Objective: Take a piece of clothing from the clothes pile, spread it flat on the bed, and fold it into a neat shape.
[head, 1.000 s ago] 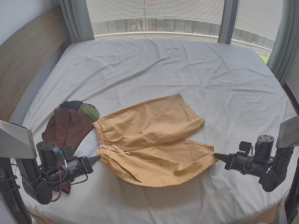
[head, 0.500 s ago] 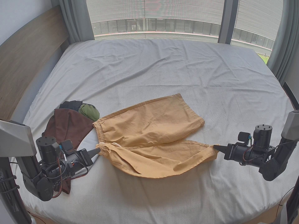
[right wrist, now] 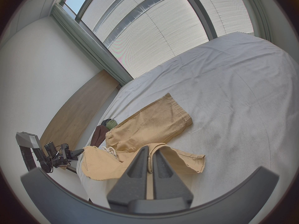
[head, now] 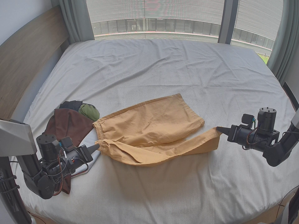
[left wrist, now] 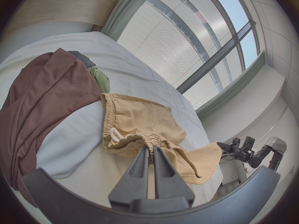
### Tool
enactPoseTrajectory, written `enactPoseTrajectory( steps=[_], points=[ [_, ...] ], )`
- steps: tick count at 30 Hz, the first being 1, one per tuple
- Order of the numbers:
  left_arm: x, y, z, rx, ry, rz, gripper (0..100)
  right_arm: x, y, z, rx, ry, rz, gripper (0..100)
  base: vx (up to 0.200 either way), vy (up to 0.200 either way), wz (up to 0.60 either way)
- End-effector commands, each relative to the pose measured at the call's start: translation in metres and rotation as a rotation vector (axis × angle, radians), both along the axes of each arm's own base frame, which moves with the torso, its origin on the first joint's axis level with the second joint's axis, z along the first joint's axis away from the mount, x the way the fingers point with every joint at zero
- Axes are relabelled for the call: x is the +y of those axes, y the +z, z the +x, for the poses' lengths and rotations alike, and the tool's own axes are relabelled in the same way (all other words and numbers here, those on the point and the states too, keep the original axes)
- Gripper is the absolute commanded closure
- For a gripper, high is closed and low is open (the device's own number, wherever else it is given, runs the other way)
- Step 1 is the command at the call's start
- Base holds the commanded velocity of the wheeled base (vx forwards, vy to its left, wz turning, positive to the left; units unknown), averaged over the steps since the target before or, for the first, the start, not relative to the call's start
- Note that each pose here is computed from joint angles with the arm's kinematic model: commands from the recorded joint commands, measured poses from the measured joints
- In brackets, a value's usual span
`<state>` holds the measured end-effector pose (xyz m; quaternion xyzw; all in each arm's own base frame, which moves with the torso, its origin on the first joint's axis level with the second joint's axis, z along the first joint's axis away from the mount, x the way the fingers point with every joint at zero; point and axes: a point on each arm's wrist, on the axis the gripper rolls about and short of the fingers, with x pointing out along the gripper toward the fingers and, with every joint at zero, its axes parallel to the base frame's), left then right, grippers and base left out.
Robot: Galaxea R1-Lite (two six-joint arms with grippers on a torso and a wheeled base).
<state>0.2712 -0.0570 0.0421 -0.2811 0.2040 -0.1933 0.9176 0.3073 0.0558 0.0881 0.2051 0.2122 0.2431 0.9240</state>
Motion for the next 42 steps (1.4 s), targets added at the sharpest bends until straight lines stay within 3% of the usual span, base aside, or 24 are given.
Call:
enactPoseTrajectory(
  steps=[1,18,42],
  points=[
    [0.001,0.0,0.003,-0.008,0.004,-0.002,100,-0.001,0.009,0.006,-0.024,-0.006,0.004,100,0.0,0.0,0.0],
    [0.0,0.004,0.008,-0.02,0.034,-0.025,100,0.003,0.038,0.039,-0.042,-0.008,0.005,100,0.0,0.0,0.0],
    [0.003,0.007,0.025,-0.046,0.143,-0.068,100,0.013,0.058,0.104,-0.057,-0.008,0.007,100,0.0,0.0,0.0]
  ],
)
